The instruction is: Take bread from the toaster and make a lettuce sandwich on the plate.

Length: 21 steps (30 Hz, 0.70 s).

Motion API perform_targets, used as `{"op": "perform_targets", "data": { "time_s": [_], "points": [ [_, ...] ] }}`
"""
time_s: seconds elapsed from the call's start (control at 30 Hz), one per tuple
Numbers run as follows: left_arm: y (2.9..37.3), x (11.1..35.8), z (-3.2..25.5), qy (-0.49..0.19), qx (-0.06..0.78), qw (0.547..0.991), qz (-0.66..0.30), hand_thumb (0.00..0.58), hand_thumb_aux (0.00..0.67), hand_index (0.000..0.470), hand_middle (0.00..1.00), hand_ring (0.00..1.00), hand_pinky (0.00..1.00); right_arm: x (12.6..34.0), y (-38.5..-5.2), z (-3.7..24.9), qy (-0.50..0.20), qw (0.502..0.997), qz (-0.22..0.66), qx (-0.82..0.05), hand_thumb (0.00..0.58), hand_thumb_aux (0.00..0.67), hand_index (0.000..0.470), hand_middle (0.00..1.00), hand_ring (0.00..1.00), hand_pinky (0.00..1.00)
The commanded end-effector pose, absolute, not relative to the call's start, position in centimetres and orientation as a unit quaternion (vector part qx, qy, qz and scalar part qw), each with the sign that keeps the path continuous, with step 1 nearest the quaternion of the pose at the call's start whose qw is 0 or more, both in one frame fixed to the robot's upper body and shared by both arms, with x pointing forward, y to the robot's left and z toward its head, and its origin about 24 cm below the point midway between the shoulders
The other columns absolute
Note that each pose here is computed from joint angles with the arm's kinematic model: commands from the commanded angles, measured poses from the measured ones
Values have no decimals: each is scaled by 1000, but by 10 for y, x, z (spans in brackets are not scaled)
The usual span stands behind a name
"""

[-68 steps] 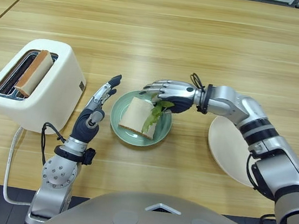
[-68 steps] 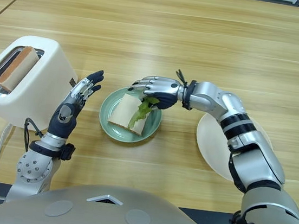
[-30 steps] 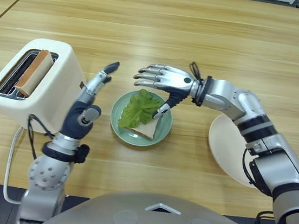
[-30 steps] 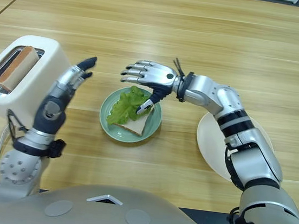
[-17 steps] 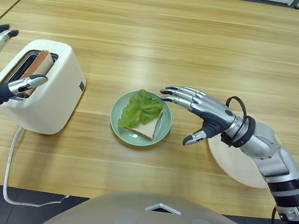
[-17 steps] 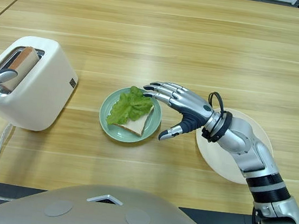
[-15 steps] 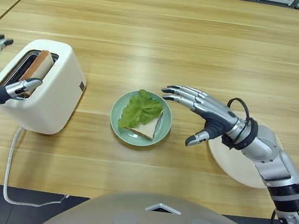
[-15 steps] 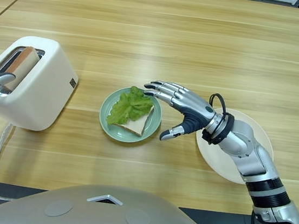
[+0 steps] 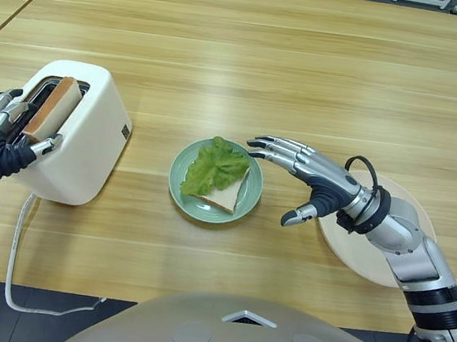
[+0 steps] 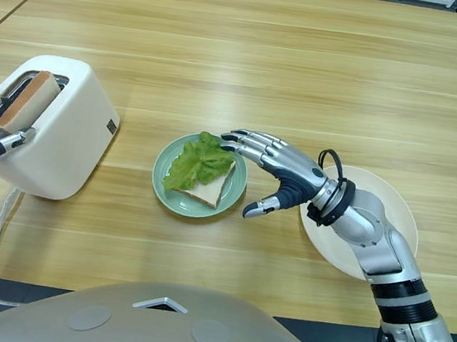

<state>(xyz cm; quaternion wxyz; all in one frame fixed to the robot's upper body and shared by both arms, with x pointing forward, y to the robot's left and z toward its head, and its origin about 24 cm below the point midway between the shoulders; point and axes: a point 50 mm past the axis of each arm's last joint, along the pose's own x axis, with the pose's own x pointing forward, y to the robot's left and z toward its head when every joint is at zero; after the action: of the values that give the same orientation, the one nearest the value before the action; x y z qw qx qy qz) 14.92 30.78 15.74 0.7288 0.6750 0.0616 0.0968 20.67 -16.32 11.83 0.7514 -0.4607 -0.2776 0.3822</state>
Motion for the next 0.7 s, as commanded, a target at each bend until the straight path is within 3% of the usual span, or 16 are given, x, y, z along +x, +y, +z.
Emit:
{"op": "perform_targets", "data": {
  "time_s": [0.03, 0.23, 0.27, 0.3, 0.5, 0.7],
  "points": [
    [311, 152, 154, 72, 677, 727, 91, 482, 394, 276, 0, 0, 0, 207, -166, 116, -273, 753, 376, -466, 0, 0, 0, 0, 0, 0],
    [308, 154, 150, 67, 671, 734, 82, 536, 486, 341, 0, 0, 0, 208, -167, 116, -275, 749, 376, -471, 0, 0, 0, 0, 0, 0],
    [307, 154, 151, 62, 670, 735, 83, 561, 549, 385, 0, 0, 0, 208, -167, 116, -275, 749, 376, -471, 0, 0, 0, 0, 0, 0],
    [305, 155, 152, 56, 668, 738, 83, 580, 670, 470, 0, 0, 0, 208, -167, 116, -275, 748, 376, -472, 0, 0, 0, 0, 0, 0],
    [296, 158, 157, 0, 635, 768, 84, 580, 670, 470, 0, 0, 0, 209, -166, 115, -278, 745, 375, -476, 0, 0, 0, 0, 0, 0],
    [301, 161, 173, -93, 545, 824, 126, 580, 670, 470, 0, 0, 0, 211, -164, 112, -274, 745, 376, -478, 0, 0, 0, 0, 0, 0]
  ]
}}
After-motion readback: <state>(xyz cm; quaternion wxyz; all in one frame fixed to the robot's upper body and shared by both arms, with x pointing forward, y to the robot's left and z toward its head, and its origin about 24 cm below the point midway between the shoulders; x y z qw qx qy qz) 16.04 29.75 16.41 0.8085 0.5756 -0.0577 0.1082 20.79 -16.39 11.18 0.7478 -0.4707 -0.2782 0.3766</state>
